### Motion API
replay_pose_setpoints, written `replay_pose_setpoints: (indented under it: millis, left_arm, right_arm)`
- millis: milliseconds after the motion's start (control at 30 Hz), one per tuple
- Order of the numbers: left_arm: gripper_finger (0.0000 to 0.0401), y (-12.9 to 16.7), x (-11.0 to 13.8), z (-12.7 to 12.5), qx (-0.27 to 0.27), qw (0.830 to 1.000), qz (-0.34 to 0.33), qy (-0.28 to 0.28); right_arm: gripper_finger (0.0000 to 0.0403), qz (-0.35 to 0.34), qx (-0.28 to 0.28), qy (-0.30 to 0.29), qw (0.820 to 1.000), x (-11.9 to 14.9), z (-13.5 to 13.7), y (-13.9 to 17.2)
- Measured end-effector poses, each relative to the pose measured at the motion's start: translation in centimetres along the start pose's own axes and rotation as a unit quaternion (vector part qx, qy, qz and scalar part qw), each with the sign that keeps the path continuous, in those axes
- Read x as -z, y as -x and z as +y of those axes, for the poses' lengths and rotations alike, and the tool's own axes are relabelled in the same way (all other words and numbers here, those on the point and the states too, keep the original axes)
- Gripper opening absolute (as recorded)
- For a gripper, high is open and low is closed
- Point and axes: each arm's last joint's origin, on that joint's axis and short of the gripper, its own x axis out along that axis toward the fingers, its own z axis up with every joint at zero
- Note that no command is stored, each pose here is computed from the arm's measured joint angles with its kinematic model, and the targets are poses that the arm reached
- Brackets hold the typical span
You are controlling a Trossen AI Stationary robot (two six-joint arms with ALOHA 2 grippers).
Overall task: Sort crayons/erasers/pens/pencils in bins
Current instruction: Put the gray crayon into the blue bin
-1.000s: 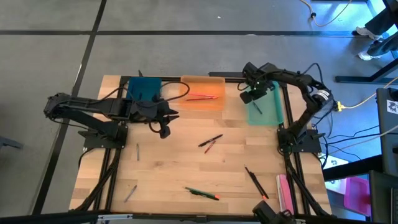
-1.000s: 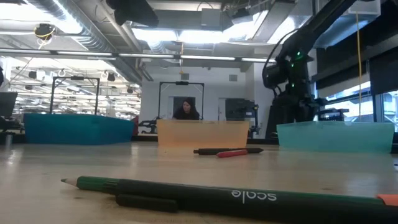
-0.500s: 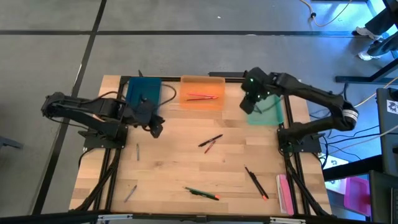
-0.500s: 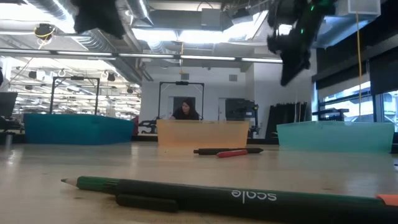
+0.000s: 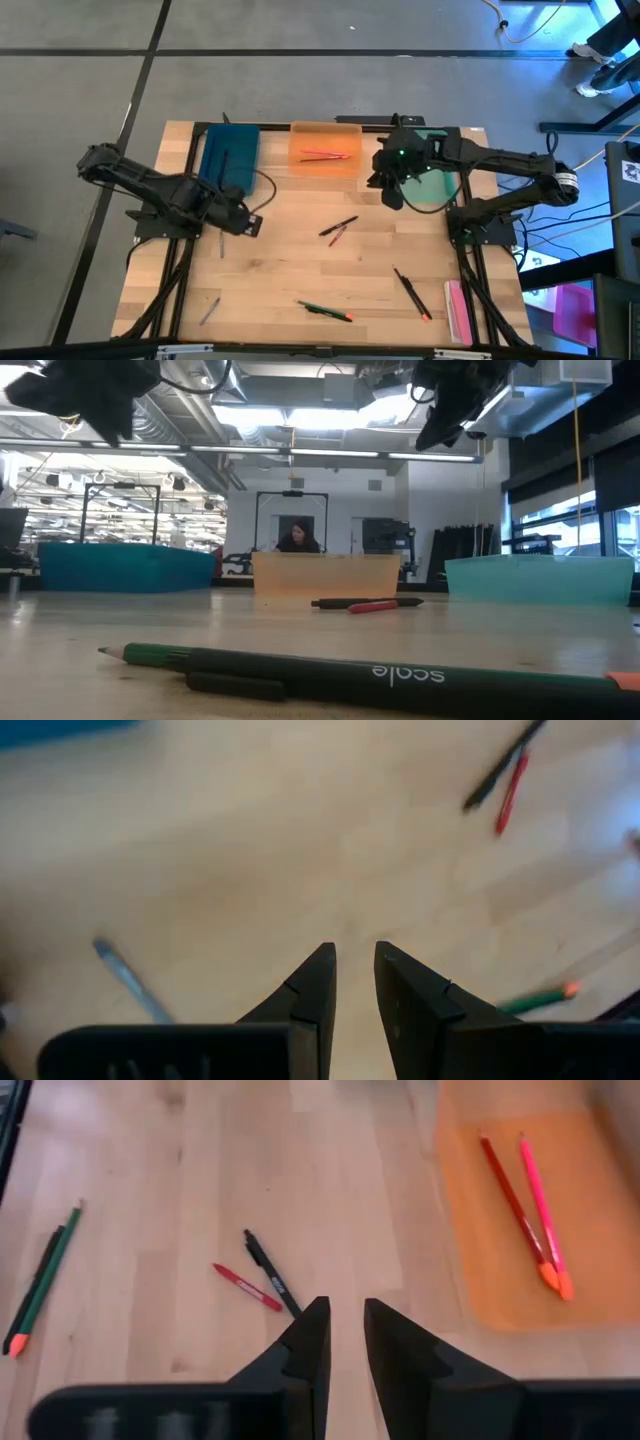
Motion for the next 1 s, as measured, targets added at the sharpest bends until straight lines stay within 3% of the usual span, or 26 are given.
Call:
replay_pose_setpoints:
  millis: [67, 200, 367, 467, 567, 800, 1000]
  left_arm:
    - [0.0065, -0.3, 0.7, -0.2, -0.009, 1.000, 0.022, -0.013]
    - [0.0065, -1.2, 1.9, -0.4, -0.039, 0.998, 0.039, 0.025]
    - [0.0065, -2.3, 3.4, 0.3, -0.148, 0.982, 0.087, 0.080]
    - [0.0065, -3.4, 4.1, 1.1, -0.180, 0.971, 0.097, 0.123]
    - [0.0065, -4.7, 4.7, 2.2, -0.199, 0.964, 0.094, 0.150]
    - [0.0065, -7.4, 5.4, 4.2, -0.194, 0.966, 0.076, 0.155]
    - [0.0065, -8.5, 5.5, 5.7, -0.227, 0.958, 0.083, 0.155]
  right_arm:
    - [0.0070, -0.001, -0.004, 0.004, 1.000, 0.0, 0.3, -0.1]
    - [0.0070, -0.005, -0.011, 0.012, 1.000, -0.2, 0.9, -0.1]
    - [0.0070, -0.004, -0.019, 0.020, 1.000, -0.2, 1.4, -0.2]
    - [0.0070, -0.004, -0.021, 0.023, 0.999, -0.2, 1.6, -0.3]
    - [0.0070, -0.004, -0.022, 0.019, 1.000, -0.2, 1.6, -0.3]
    - [0.0070, -0.004, -0.022, 0.014, 1.000, -0.2, 1.6, -0.3]
    - [0.0070, -0.004, -0.022, 0.014, 1.000, -0.2, 1.6, -0.2]
